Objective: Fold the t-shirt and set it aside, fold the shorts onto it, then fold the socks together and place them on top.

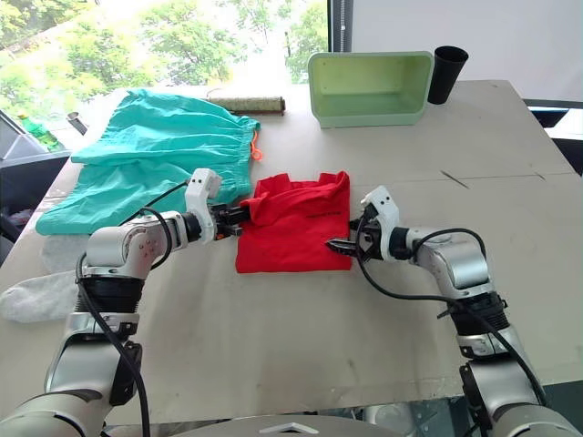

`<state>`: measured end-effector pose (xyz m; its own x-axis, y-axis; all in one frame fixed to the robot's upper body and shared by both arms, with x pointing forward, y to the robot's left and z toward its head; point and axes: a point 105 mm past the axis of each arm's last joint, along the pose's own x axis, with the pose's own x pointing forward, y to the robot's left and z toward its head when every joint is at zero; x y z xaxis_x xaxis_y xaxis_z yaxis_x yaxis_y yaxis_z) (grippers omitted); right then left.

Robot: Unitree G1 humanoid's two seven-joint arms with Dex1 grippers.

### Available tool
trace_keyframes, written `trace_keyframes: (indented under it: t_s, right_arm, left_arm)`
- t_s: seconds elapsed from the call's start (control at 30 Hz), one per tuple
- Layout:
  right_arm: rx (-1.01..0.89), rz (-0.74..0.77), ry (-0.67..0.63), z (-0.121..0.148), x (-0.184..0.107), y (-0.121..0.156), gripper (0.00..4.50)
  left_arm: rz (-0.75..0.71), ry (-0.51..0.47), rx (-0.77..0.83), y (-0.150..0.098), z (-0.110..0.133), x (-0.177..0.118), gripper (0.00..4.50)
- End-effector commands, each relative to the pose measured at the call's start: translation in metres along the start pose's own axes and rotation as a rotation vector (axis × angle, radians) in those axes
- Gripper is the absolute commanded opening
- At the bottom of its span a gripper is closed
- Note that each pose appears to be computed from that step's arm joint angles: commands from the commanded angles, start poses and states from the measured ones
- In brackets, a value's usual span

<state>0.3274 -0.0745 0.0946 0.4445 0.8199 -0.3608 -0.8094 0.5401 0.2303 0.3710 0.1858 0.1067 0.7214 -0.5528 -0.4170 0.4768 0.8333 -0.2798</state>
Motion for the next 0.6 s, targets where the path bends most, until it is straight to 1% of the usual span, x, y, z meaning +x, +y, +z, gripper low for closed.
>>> trace_keyframes:
  t_s: [0.03,0.17,0.2,0.23,0.3,0.4,0.5,0.57,0.6]
  right_arm:
    - [-0.028,-0.007,0.043,-0.01,0.0,0.005,2.57]
    - [-0.051,-0.011,0.035,-0.004,-0.008,0.004,0.72]
    - [-0.045,-0.009,0.03,-0.003,-0.011,0.004,0.16]
    - [-0.039,-0.008,0.025,-0.001,-0.015,0.004,0.03]
    - [-0.029,-0.022,0.017,0.003,-0.028,0.0,0.03]
    - [0.002,-0.046,0.009,0.005,-0.053,-0.003,0.03]
    - [0.046,-0.049,0.02,-0.001,-0.076,0.004,0.03]
    - [0.076,-0.046,0.042,-0.009,-0.089,0.012,0.03]
    - [0.085,-0.046,0.055,-0.014,-0.094,0.016,0.01]
  left_arm:
    - [0.012,0.038,-0.003,0.005,-0.01,0.003,0.0]
    - [-0.02,0.043,-0.014,0.0,-0.013,0.005,0.0]
    - [-0.035,0.044,-0.017,-0.003,-0.014,0.005,0.0]
    - [-0.062,0.049,-0.027,-0.008,-0.016,0.005,0.0]
    - [-0.162,0.073,-0.045,-0.028,-0.022,0.004,0.0]
    - [-0.289,0.115,-0.021,-0.055,-0.031,-0.001,0.0]
    - [-0.351,0.146,0.002,-0.07,-0.04,-0.007,0.0]
    - [-0.368,0.151,-0.002,-0.076,-0.042,-0.009,0.0]
    - [-0.371,0.15,-0.004,-0.077,-0.042,-0.009,0.36]
